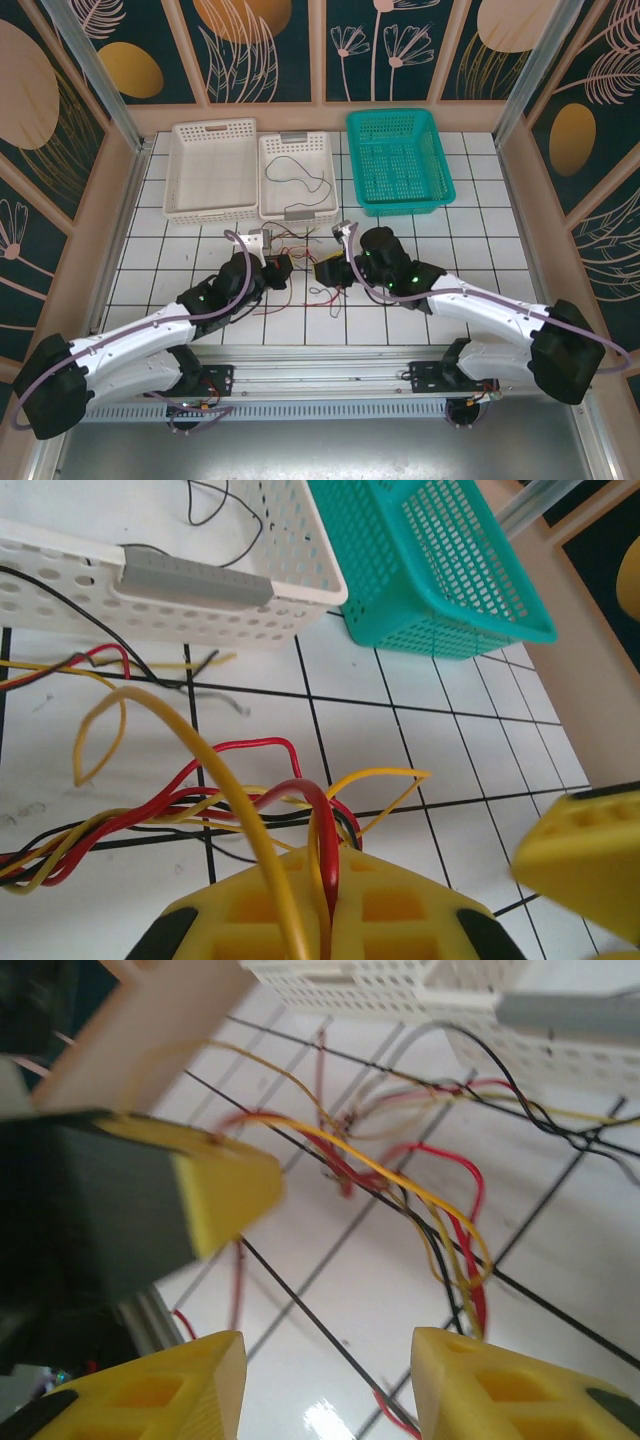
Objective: Untangle the cables
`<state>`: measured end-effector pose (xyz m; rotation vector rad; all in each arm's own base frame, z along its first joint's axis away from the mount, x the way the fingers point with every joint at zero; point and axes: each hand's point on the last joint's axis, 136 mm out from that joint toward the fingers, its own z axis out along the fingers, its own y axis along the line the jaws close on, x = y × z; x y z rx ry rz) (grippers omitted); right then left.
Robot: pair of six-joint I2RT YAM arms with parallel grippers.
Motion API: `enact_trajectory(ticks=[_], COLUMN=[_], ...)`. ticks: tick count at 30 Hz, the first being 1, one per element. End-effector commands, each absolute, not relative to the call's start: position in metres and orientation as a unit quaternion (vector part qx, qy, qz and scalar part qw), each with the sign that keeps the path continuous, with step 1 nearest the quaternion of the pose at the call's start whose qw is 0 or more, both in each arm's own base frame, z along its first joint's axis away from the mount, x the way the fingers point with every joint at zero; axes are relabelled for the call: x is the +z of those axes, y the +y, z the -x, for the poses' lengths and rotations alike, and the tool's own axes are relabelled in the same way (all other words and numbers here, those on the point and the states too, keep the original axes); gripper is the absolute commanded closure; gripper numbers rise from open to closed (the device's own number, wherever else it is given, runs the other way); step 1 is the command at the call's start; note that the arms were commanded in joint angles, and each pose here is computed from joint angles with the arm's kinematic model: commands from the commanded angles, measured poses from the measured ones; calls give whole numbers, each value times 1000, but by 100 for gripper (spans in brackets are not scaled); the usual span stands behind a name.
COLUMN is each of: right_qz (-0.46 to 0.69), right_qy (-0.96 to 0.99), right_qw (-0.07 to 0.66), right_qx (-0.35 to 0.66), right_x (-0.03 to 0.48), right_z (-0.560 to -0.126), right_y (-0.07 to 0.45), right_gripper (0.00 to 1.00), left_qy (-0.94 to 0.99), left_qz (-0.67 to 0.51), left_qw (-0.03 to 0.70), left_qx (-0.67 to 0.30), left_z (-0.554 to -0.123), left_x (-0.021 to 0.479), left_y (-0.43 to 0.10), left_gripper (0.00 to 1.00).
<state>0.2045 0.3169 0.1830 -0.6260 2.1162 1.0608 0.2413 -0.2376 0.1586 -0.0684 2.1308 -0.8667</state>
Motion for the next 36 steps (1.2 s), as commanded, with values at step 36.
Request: enact_trajectory(ticks=[36], right_qz=[227], right_qy=[823], right_qw=[434], right_qx=[290], right_x=[158], right_z=[-257], right_y=[296], right_gripper=[44], left_qy=[825], left_qz=[-21], left_qw=[394], left_qx=[-406], left_z=[-241], left_x=[196], left_y=[-272], left_gripper=[100])
